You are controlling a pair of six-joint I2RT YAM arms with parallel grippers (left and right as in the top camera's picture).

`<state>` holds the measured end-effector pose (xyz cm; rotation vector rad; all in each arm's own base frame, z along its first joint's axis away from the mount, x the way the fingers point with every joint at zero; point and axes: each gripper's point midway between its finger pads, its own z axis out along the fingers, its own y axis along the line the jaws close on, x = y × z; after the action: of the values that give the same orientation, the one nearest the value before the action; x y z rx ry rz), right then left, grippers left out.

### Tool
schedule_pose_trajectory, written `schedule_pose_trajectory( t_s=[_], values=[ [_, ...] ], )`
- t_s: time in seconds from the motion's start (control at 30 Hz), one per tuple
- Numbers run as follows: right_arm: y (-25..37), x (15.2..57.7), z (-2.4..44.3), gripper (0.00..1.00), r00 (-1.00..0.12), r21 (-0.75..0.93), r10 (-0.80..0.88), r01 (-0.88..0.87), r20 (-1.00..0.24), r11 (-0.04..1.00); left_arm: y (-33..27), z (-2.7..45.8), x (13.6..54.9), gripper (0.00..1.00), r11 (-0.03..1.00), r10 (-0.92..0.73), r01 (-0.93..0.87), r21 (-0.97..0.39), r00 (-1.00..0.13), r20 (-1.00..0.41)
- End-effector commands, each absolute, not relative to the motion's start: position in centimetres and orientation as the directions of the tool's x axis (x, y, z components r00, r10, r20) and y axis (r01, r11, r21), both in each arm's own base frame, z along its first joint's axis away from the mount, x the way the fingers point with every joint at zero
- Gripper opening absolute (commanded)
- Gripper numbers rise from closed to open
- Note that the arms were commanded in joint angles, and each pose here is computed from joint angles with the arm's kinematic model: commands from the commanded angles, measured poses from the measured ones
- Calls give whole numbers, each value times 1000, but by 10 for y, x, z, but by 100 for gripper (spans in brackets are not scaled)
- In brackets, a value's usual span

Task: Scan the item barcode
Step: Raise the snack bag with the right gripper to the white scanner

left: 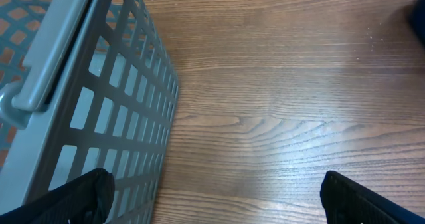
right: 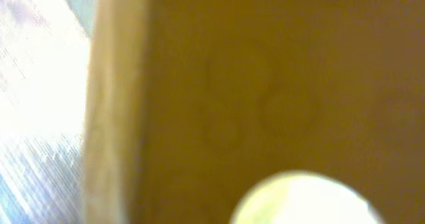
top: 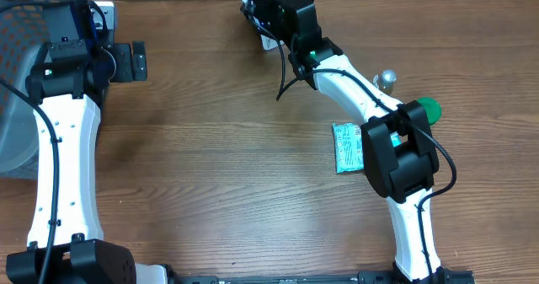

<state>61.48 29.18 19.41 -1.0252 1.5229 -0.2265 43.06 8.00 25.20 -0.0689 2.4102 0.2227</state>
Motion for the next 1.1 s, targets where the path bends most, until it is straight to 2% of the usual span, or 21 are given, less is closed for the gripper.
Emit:
schedule_pose_trajectory(
  t_s=[0.0, 0.2, 0.57, 0.7, 0.9, 1.07],
  values=[
    [298, 617, 212, 4, 158, -644, -652, -441, -741, 625, 82, 255, 432, 100, 985, -5, -121, 126, -742, -671],
    [298, 617, 212, 4, 162, -643, -649, -442, -743, 626, 82, 255, 432, 100, 985, -5, -121, 126, -742, -671],
    [304, 618, 157, 4, 113, -620, -672, -520, -731, 587, 82, 255, 432, 100, 985, -5, -121, 126, -742, -671],
    [304, 618, 152, 4, 100, -609, -668, -526, -738, 594, 82, 255, 432, 100, 985, -5, -121, 126, -742, -671],
    [301, 621, 176, 4, 115, -613, -647, -480, -753, 628, 82, 255, 432, 100, 985, -6, -121, 126, -742, -671],
    [294, 610, 236, 4, 53, -442, -474, -466, -879, 767, 82, 255, 432, 100, 985, -6, -121, 126, -742, -671]
  ],
)
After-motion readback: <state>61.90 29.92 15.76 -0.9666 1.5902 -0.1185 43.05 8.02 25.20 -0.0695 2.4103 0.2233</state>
